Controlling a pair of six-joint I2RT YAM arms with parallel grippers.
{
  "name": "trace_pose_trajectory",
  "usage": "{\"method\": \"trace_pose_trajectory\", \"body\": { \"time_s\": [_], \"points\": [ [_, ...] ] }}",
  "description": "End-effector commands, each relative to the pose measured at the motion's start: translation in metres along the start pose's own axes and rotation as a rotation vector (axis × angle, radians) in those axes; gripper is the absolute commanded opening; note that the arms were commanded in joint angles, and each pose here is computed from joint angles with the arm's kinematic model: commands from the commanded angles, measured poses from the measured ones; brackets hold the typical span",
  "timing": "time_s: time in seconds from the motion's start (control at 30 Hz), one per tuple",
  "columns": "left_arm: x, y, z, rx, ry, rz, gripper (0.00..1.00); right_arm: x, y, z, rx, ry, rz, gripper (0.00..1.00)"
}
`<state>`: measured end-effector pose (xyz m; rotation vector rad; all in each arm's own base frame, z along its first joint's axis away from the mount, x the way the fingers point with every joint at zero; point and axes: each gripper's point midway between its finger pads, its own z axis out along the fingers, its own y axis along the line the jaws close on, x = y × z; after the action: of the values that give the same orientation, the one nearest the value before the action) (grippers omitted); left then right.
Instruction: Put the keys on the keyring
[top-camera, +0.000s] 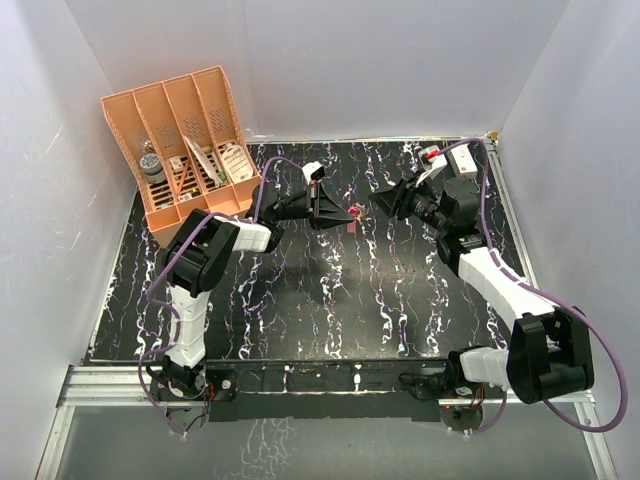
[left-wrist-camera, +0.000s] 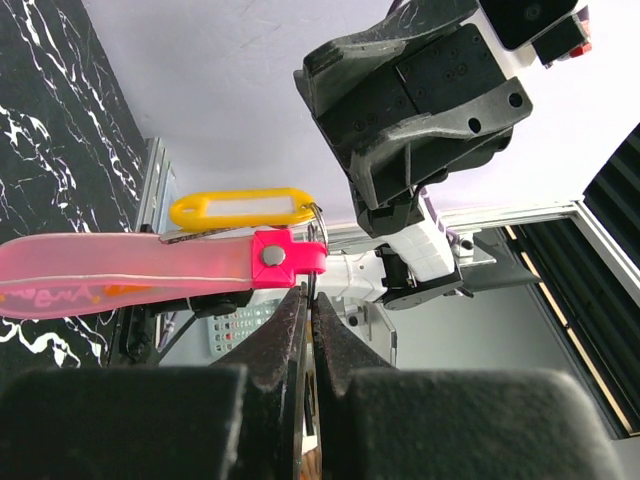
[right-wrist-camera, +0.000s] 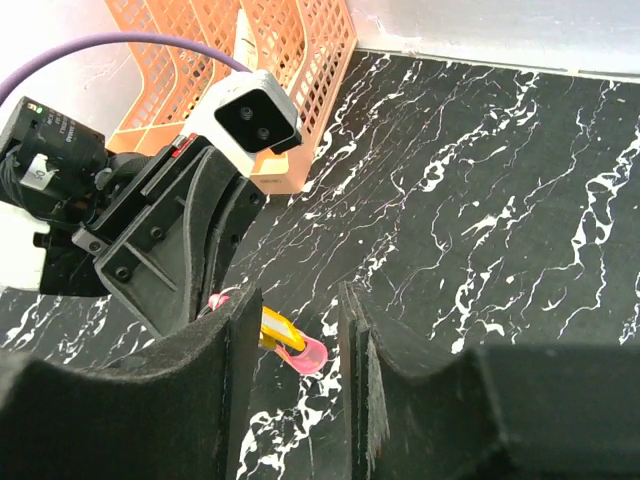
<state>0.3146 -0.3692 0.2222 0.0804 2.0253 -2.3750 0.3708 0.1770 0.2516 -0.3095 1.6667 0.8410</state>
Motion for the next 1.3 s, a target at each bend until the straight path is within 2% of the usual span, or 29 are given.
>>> {"method": "trace_pose_trajectory", "body": {
  "time_s": [0.0,0.27,0.87,1.27],
  "points": [
    [0.023,-0.05,-0.005,0.166,0.089,0.357,0.0,-0.027,0.013,-0.009,-0.001,-0.064,0.013,0.35],
    [0.024,-0.05,-0.006,0.163,0.089,0.352,0.0,-0.014,0.029,-0.013,-0.102,-0.027,-0.009,0.37],
    [0.016,-0.063,-0.006,0.185,0.067,0.33,0.0,0.016,0.029,-0.025,-0.121,0.009,-0.099,0.43],
    [0.021,-0.067,-0.006,0.187,0.068,0.319,0.0,0.018,0.037,-0.017,-0.191,-0.034,-0.156,0.44]
  ]
}}
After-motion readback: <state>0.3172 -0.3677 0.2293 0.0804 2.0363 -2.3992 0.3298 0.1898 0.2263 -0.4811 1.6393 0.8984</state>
